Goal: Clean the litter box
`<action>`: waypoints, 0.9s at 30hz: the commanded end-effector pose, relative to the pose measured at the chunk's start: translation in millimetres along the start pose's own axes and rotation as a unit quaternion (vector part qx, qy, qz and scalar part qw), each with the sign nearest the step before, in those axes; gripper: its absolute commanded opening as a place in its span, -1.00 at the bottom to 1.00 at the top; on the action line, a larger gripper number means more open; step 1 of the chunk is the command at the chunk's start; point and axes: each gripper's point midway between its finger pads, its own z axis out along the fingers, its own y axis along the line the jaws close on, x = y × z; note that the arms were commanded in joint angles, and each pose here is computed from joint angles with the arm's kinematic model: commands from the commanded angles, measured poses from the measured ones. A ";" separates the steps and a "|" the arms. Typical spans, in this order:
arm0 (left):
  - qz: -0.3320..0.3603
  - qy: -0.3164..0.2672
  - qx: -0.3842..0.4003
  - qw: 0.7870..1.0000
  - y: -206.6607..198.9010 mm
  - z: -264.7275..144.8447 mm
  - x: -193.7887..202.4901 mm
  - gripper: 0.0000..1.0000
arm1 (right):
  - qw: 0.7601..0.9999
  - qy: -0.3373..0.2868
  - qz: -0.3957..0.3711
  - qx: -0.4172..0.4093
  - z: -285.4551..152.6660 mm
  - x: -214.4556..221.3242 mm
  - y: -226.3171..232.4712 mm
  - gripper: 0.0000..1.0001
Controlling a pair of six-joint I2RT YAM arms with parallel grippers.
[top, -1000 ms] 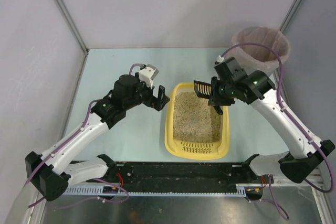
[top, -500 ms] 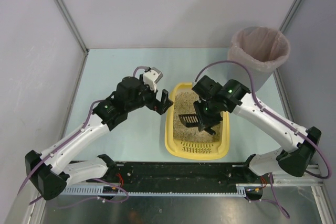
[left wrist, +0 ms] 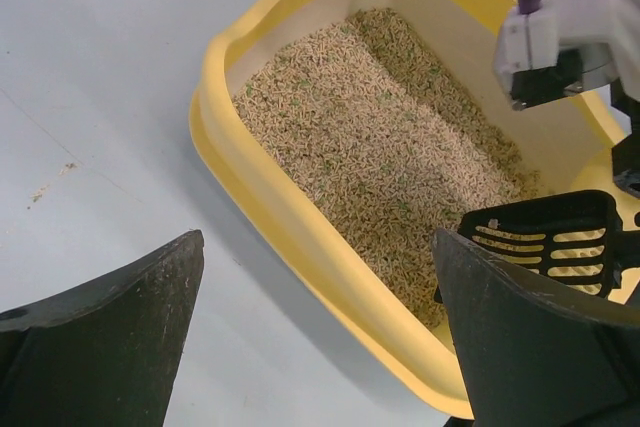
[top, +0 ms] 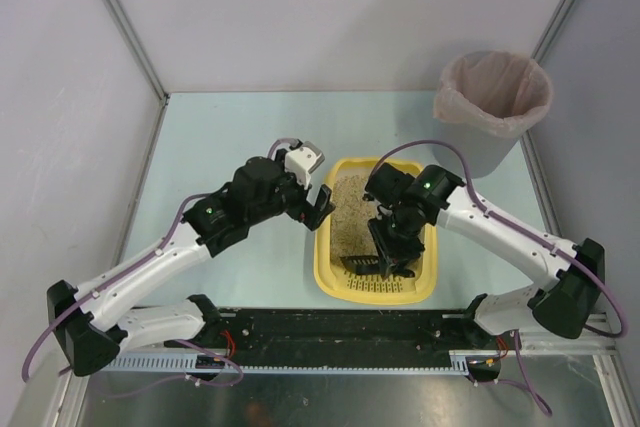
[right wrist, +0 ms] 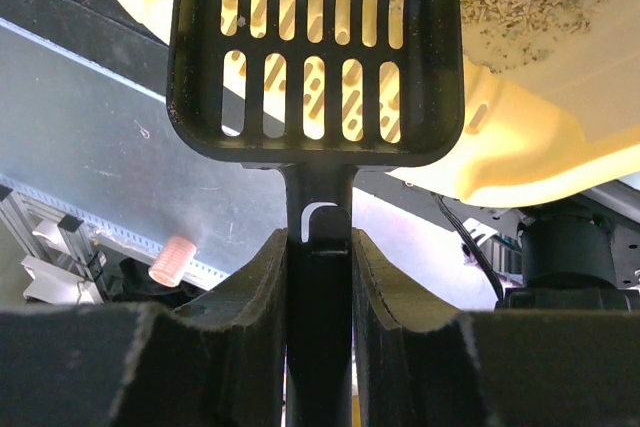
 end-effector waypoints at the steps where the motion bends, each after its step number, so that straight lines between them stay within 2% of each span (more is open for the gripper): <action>1: 0.029 -0.014 -0.022 0.999 1.8 -5.3 -6.9 0.99 | 0.994 0.097 0.008 0.040 -3.8 36.4 -16.5 -1.00; 8: 0.053 -0.014 -0.042 0.998 7.6 -8.0 -6.4 0.99 | 0.991 0.115 0.020 0.066 6.3 21.0 -35.3 -1.00; 19: 0.053 -0.025 -0.047 0.997 8.7 -13.6 -13.0 0.99 | 0.982 0.153 0.033 0.104 22.8 -2.3 -66.3 -1.00; 27: 0.057 -0.034 -0.058 0.996 12.7 -19.3 -17.2 0.99 | 0.978 0.133 0.038 0.157 26.8 -35.8 -79.0 -1.00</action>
